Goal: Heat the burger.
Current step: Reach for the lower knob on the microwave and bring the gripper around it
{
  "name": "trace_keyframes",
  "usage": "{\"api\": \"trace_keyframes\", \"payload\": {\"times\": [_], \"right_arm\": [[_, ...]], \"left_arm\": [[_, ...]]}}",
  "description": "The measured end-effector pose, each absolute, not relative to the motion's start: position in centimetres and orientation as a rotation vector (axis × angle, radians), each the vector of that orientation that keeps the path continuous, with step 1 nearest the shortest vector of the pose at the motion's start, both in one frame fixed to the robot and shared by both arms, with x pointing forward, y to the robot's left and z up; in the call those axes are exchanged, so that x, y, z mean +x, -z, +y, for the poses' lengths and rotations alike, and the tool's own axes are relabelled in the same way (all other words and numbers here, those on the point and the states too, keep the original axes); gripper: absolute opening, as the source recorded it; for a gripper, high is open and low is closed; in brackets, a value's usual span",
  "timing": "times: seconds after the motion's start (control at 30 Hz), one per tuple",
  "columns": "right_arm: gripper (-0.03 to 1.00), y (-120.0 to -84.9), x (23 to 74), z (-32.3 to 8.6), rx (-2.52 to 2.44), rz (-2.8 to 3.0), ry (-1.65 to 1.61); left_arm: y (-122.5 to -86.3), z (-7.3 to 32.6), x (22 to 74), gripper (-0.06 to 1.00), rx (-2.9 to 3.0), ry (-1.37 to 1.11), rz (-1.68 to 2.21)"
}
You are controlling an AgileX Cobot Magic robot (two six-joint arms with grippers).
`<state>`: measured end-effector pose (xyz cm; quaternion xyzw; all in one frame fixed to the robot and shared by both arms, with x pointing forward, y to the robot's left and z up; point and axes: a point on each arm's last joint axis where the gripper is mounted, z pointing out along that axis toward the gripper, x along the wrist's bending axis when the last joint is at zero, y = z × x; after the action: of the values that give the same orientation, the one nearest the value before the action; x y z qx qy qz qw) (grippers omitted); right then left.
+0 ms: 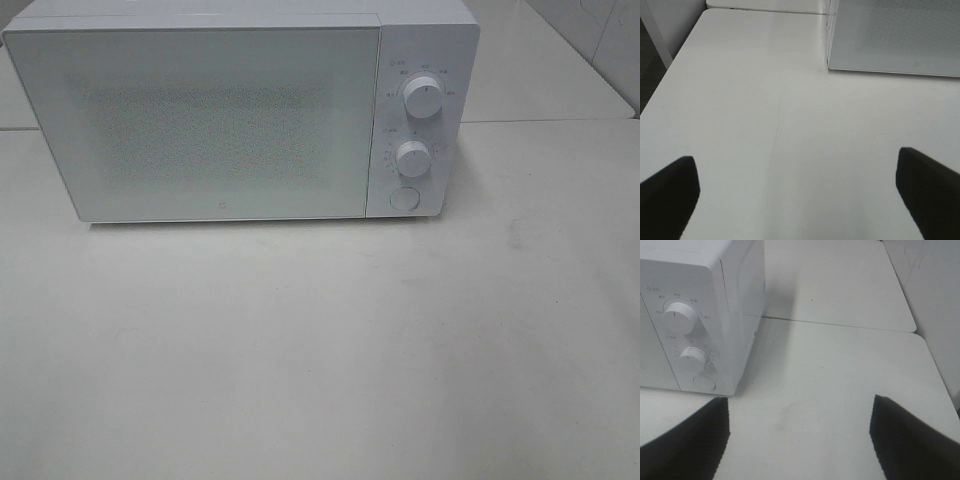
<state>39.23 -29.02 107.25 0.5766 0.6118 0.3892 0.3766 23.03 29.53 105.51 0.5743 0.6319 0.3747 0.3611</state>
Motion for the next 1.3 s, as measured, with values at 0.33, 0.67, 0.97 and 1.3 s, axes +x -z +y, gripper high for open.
{"api": "trace_keyframes", "payload": {"times": [0.33, 0.67, 0.97, 1.3], "right_arm": [[0.75, -105.1, 43.9, -28.6, 1.424, 1.527, -1.055], [0.75, -100.3, 44.4, -28.8, 1.418, 1.414, -1.113], [0.75, -98.1, 43.9, -28.8, 1.408, 1.3, -1.138], [0.75, -96.7, 44.0, -24.8, 1.227, 1.323, -1.115]], "left_arm": [[-105.5, 29.5, 23.0, 0.99, 1.48, -0.965, 1.628], [-105.5, 29.5, 23.0, 0.99, 1.48, -0.965, 1.628], [-105.5, 29.5, 23.0, 0.99, 1.48, -0.965, 1.628], [-105.5, 29.5, 23.0, 0.99, 1.48, -0.967, 1.629]]}}
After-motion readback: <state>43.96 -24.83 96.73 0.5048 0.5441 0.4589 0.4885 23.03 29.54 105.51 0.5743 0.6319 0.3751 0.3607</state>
